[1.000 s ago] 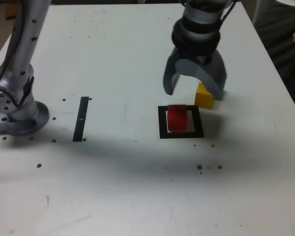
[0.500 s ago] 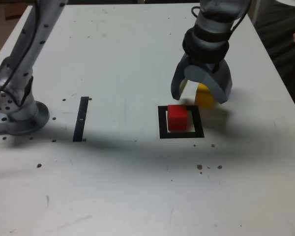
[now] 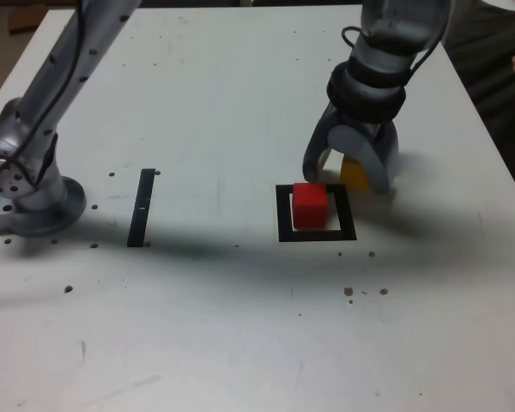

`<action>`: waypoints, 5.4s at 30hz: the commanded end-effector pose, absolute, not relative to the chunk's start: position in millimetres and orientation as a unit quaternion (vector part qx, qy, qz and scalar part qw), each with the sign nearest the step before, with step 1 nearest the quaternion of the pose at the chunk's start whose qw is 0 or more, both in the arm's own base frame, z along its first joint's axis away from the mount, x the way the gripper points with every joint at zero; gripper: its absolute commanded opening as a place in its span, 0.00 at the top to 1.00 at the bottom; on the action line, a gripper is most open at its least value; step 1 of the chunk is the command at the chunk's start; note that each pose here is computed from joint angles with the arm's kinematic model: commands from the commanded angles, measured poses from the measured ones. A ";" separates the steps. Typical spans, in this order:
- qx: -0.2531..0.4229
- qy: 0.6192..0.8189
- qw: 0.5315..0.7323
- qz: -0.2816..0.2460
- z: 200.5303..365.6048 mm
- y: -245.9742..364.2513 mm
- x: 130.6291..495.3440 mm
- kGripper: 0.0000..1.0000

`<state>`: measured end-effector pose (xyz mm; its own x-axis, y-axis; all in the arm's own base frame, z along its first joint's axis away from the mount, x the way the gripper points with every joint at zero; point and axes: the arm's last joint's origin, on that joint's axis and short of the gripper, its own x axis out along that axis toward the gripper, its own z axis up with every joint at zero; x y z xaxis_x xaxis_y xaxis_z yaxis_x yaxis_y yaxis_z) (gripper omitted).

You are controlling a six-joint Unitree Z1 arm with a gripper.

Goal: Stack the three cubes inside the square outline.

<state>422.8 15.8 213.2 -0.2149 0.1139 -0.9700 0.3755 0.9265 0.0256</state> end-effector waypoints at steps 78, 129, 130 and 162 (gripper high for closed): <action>0.016 0.776 0.631 -0.004 266.8 -43.2 372.3 0.64; 0.166 0.740 0.648 -0.072 282.7 32.9 396.5 0.00; 0.169 0.741 0.645 -0.077 280.1 36.6 399.2 0.00; 0.187 0.763 0.607 -0.122 214.8 72.3 462.3 0.44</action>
